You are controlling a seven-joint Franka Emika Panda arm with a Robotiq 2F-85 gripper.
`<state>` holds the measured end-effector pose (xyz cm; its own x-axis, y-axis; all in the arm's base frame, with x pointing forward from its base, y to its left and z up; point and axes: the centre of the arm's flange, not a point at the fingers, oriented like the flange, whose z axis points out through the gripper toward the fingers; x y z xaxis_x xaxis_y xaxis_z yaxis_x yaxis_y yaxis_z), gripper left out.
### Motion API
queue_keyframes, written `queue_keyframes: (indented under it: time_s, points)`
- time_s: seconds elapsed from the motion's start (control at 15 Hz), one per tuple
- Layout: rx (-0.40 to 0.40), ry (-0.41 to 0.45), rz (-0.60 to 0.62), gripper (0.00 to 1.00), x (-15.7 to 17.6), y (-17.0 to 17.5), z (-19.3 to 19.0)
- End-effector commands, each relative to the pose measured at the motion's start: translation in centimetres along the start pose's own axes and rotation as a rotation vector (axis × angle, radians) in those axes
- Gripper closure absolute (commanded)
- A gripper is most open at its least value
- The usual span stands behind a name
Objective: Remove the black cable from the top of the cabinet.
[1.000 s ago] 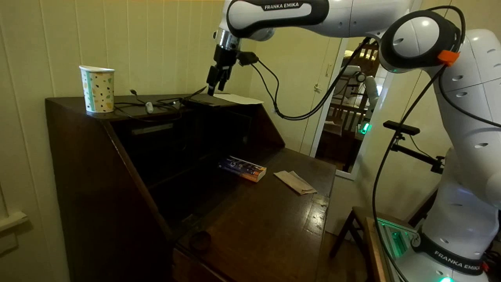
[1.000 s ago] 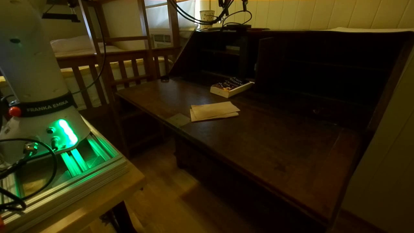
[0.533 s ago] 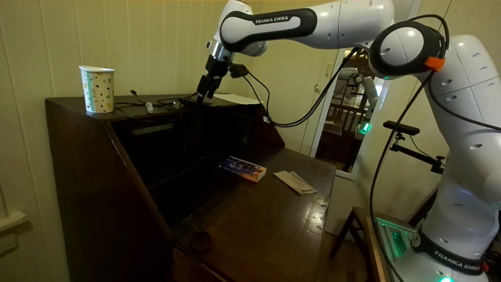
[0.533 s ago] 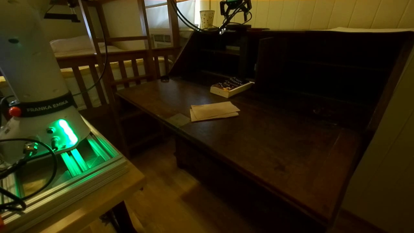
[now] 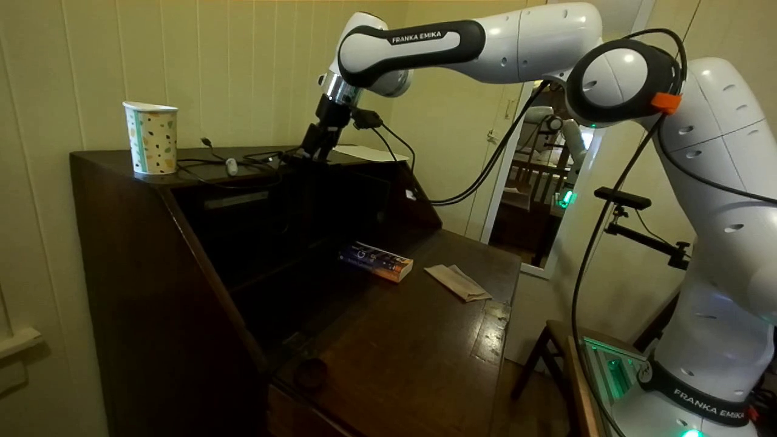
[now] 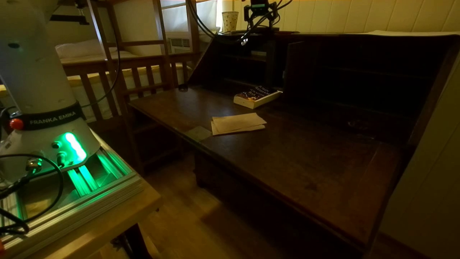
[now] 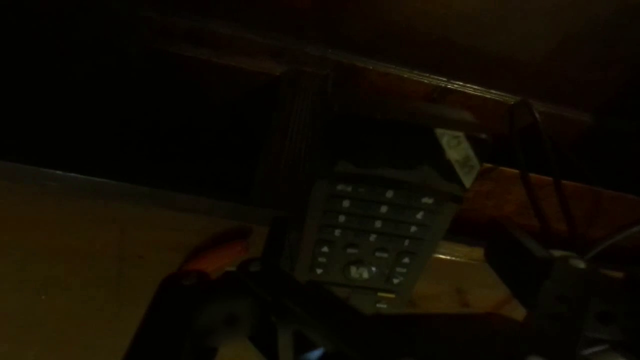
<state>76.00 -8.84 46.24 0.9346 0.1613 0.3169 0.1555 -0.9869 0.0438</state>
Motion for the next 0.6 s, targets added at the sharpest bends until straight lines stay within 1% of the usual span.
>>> queue_keyframes:
  time_s: [0.0,0.07,0.13,0.2,0.27,0.33,0.47,0.53]
  points:
    - [0.034,0.018,0.018,0.0,0.62,0.7,0.66]
    - [0.034,0.017,0.02,0.0,0.6,0.75,0.79]
    - [0.034,0.015,0.022,0.25,0.6,0.75,0.89]
    - [0.032,0.013,0.023,0.28,0.61,0.76,0.97]
    - [0.032,0.011,0.025,0.34,0.61,0.74,1.01]
    - [0.033,0.011,0.028,0.43,0.57,0.73,0.99]
    - [0.033,0.009,0.033,0.58,0.55,0.76,0.97]
    - [0.033,0.007,0.035,0.62,0.56,0.78,0.96]
